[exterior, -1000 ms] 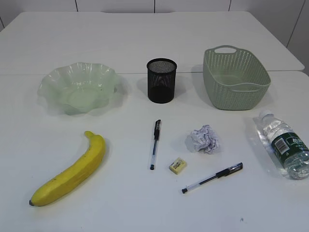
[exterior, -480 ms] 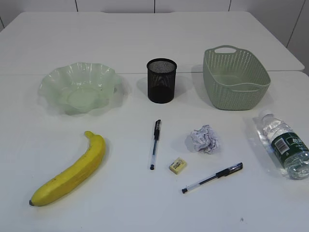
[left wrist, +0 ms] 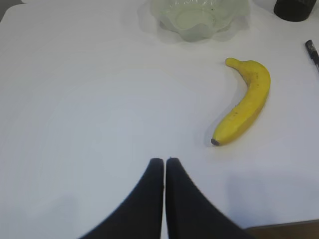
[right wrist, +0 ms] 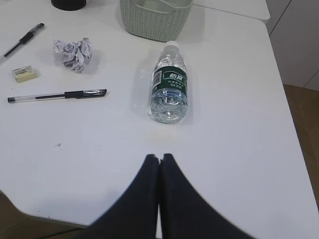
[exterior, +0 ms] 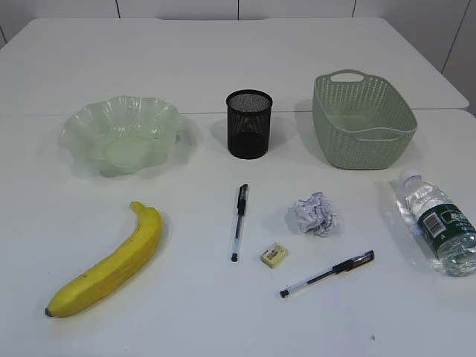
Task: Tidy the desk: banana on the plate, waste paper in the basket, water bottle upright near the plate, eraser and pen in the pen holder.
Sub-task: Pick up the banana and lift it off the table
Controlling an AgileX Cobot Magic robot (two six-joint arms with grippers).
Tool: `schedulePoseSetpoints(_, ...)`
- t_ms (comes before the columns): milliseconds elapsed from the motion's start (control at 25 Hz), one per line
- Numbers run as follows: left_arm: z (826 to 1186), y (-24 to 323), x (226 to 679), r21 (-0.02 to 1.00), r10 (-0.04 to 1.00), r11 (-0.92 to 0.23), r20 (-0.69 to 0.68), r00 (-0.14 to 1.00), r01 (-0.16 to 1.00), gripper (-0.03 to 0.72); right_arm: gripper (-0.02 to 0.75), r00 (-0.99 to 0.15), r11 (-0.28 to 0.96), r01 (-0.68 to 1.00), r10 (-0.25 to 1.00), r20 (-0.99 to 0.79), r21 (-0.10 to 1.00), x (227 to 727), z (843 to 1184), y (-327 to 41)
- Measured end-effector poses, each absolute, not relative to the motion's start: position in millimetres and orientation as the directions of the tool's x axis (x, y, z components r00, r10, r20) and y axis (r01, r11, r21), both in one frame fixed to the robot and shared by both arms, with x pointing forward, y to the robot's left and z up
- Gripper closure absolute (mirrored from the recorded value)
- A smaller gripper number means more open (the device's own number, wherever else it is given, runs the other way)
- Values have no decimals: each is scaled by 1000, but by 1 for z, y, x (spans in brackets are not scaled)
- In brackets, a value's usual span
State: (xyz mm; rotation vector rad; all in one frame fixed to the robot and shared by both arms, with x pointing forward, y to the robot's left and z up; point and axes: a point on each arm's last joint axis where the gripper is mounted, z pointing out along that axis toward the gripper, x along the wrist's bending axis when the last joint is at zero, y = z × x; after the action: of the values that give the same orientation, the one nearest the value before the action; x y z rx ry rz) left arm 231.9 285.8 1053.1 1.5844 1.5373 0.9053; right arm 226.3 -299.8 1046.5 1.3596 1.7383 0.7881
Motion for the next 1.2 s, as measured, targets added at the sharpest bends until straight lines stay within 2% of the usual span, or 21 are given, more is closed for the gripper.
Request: schedulePoseSetpoints(1200, 1054, 282, 232, 883, 998, 10, -42, 56, 469, 713, 749, -120, 241, 491, 971, -209, 837, 226, 1047, -301)
